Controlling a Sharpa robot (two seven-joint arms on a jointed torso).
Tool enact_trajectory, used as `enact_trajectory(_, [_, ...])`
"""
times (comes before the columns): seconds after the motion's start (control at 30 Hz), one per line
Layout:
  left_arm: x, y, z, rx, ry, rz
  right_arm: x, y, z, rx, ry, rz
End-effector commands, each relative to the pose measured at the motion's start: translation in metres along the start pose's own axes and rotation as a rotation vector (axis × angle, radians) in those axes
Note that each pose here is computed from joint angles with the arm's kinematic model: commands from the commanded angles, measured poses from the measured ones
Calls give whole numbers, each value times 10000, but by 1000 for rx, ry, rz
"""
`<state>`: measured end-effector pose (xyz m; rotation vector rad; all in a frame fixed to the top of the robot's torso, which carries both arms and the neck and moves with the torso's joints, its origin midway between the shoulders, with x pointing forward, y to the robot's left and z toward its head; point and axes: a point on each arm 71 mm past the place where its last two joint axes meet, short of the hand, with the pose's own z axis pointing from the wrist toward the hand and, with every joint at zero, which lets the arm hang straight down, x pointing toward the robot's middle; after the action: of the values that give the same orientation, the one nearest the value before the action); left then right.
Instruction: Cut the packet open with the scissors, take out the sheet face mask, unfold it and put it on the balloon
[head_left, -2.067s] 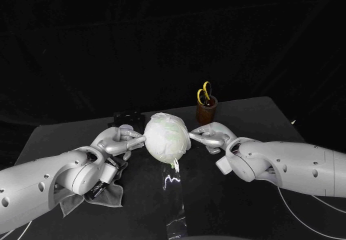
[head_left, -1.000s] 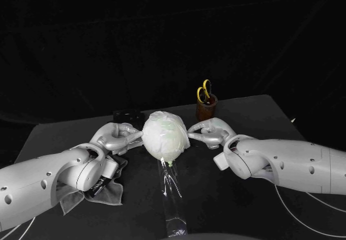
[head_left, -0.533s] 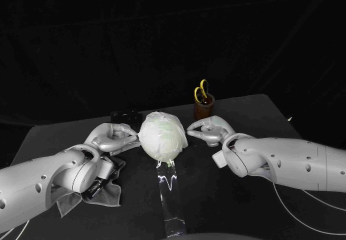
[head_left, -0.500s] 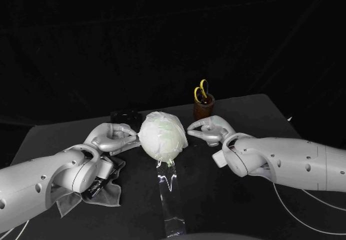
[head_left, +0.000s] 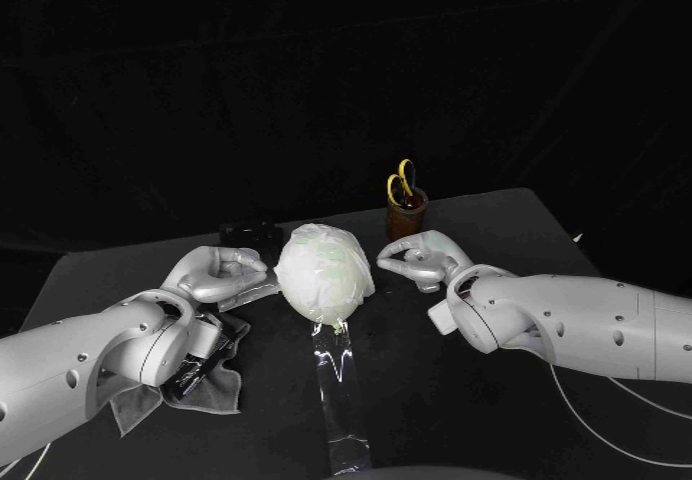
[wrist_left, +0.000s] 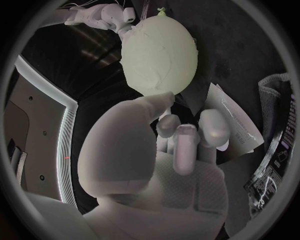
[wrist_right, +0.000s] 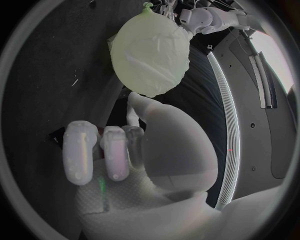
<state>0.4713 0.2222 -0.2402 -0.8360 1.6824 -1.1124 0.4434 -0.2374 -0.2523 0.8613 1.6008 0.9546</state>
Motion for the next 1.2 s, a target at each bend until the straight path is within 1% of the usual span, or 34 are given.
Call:
enact_trajectory(0.03, [13,-19,-5,7,3,-27,79,33,-24,-32,102,-33])
enact_trajectory(0.17, [46,-28,-16,11,39,-43,92,42,-42,-39,124,-34])
enact_trajectory(0.23, [66,-29,-19,7,58,-41,91,42,-42,-39,122,-30])
enact_trajectory(0.27, [91,-31,-23,2,77,-34,84,40,-39,-36,112,-23])
enact_trajectory(0.4, [119,-42,-30,3,88,-18,58,34,-31,-33,81,-12])
enact_trajectory(0.47, [115,-50,-31,11,78,-10,43,30,-27,-30,64,-8])
enact_trajectory(0.57, [91,-65,-33,33,45,-1,26,23,-20,-25,46,-4])
enact_trajectory(0.63, [75,-81,-34,52,21,4,19,20,-17,-22,37,0])
enact_trajectory(0.8, [66,-128,-39,104,-16,2,3,14,-13,-17,18,12])
enact_trajectory(1.03, [87,-206,-33,173,-37,-22,-14,16,-15,-18,7,28])
enact_trajectory(1.1, [88,-221,-30,181,-39,-26,-14,18,-15,-19,7,30])
enact_trajectory(1.2, [87,-268,-20,198,-42,-33,-16,21,-12,-21,6,36])
